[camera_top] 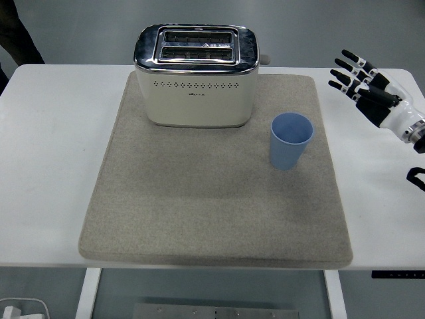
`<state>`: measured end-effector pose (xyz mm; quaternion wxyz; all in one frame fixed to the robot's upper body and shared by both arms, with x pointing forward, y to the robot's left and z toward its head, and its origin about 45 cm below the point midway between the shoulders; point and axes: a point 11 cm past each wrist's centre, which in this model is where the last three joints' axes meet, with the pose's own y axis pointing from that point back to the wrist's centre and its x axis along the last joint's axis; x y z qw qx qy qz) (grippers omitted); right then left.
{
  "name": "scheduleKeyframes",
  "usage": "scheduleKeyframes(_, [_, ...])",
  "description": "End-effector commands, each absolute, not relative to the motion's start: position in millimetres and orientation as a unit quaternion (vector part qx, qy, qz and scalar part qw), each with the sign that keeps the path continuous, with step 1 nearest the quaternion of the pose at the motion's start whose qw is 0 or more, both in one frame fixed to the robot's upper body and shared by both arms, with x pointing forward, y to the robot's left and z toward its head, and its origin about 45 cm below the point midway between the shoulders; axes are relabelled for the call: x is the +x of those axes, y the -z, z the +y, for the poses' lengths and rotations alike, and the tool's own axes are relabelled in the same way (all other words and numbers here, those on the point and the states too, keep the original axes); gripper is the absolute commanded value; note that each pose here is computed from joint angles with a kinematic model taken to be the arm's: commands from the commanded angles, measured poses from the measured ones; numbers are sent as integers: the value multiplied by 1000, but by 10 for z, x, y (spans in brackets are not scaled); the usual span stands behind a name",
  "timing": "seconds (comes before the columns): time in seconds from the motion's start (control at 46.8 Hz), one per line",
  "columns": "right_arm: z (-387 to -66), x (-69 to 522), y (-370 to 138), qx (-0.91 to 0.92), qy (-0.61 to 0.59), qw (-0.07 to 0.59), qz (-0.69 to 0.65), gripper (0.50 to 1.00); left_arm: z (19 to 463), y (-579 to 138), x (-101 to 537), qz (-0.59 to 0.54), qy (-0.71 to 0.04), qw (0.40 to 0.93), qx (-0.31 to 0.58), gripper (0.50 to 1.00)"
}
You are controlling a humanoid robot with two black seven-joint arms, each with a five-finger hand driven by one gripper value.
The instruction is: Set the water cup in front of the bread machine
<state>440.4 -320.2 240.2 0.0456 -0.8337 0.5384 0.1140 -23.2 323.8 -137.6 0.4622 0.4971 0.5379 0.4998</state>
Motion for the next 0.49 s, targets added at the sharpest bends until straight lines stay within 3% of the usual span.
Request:
scheduleKeyframes(0.0, [-3294, 4330, -2374, -837, -98, 32, 538, 928, 3232, 1377, -224, 538, -499, 463, 496, 1000])
scheduleKeyframes(0.192, [-3355, 4180, -2419, -856, -88, 28, 508, 928, 3210, 1378, -205, 539, -498, 466, 494, 1000])
scheduleKeyframes(0.47, [-3284, 4029, -2213, -871, -43, -31, 489, 928, 3205, 1378, -205, 539, -498, 466, 494, 1000])
